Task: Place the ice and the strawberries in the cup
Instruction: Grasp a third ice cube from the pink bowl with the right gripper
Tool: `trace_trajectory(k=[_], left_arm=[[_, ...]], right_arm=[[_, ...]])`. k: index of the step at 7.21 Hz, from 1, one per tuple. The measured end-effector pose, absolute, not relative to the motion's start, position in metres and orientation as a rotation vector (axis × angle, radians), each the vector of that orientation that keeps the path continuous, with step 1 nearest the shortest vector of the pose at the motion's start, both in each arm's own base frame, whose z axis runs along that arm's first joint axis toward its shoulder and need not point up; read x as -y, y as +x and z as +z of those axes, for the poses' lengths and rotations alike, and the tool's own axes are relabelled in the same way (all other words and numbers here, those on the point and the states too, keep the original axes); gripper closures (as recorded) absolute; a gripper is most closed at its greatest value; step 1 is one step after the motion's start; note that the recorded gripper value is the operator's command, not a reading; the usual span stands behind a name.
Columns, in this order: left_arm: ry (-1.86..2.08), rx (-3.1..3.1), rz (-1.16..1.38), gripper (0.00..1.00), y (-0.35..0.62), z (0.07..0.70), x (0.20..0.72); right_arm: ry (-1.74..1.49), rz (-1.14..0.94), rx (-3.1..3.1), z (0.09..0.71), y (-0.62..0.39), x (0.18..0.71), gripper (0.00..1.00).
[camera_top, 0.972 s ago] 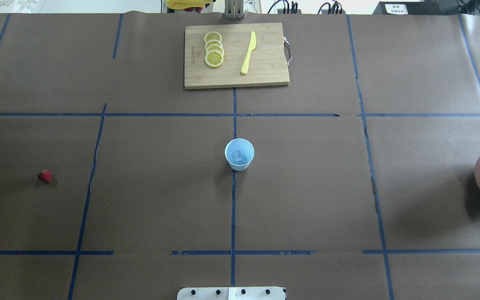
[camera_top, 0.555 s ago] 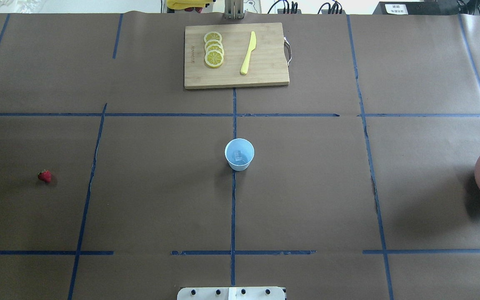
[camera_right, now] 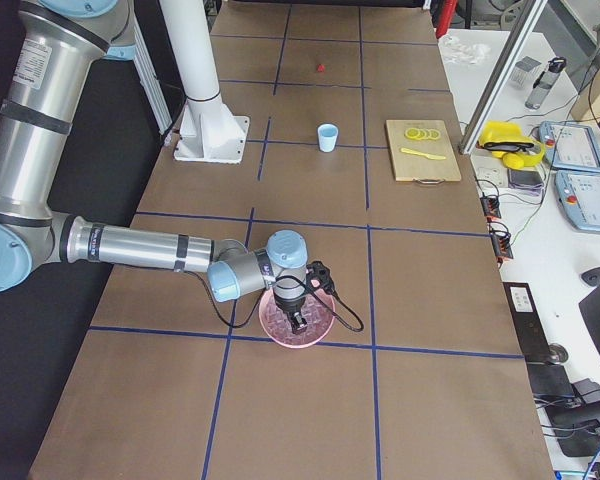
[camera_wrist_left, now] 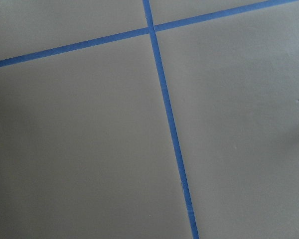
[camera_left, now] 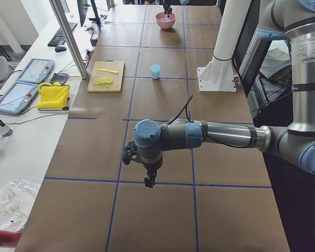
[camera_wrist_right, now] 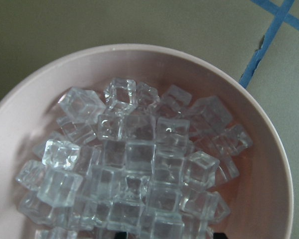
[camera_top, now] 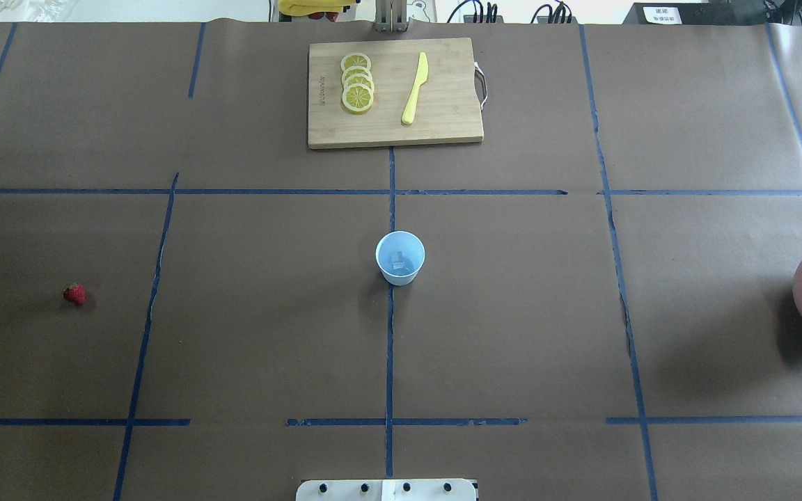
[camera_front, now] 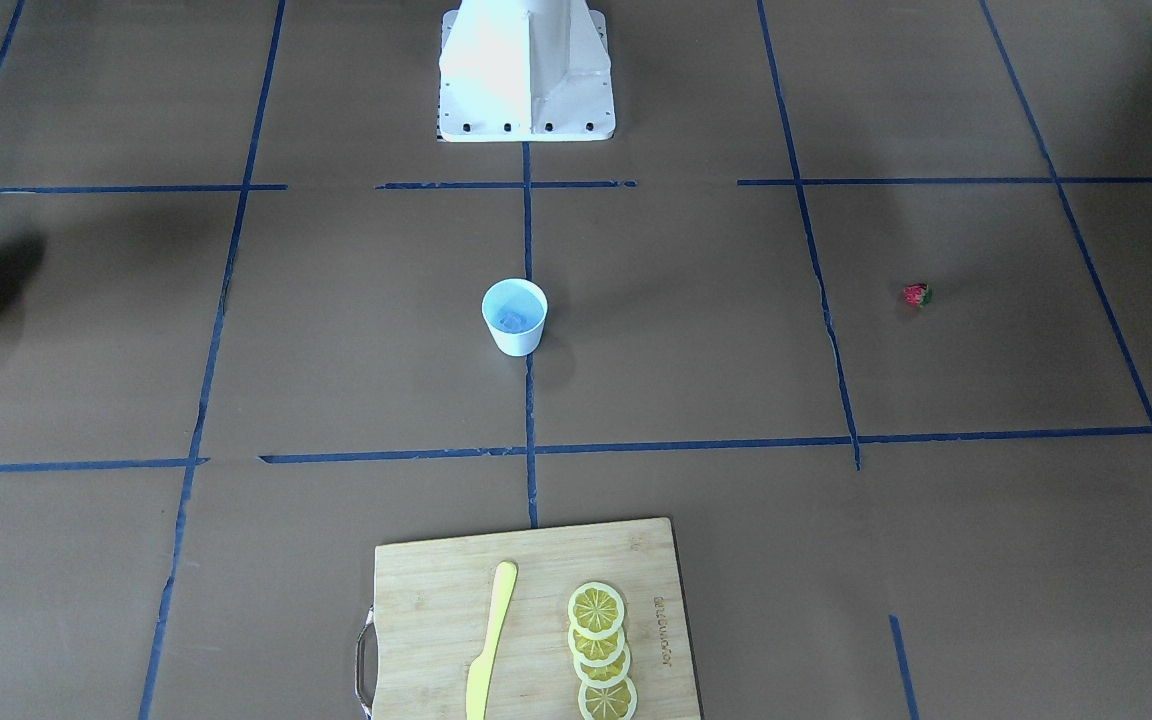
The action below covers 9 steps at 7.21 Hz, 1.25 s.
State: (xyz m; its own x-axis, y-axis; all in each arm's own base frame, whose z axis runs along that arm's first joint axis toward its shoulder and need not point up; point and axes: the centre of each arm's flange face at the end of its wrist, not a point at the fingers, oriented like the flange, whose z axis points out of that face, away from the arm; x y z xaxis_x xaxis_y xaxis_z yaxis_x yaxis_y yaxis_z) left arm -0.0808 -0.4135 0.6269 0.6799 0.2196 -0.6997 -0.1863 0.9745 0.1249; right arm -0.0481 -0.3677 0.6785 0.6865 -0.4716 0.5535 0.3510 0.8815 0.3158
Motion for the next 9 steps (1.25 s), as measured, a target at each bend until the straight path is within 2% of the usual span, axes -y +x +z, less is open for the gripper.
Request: trace_trajectory(k=[1,2,3,9], left_arm=[[0.045,-0.791,0.228,0.00,-0.081,0.627,0.413],[0.044,-0.791,0.228,0.00,-0.081,0.627,0.413],[0.044,-0.791,0.228,0.00,-0.081,0.627,0.413],[0.045,-0.791,0.228,0.00,-0.081,0.627,0.413]], right_arm=[[0.185,-0.463,0.671,0.682,-0.048,0.367,0.49],[0.178,-0.461,0.671,0.685,-0.048,0.366,0.64],[0.175,-0.460,0.673,0.686,-0.048,0.366,0.95],[0.226,-0.474,0.725,0.649,-0.051,0.372,1.00]])
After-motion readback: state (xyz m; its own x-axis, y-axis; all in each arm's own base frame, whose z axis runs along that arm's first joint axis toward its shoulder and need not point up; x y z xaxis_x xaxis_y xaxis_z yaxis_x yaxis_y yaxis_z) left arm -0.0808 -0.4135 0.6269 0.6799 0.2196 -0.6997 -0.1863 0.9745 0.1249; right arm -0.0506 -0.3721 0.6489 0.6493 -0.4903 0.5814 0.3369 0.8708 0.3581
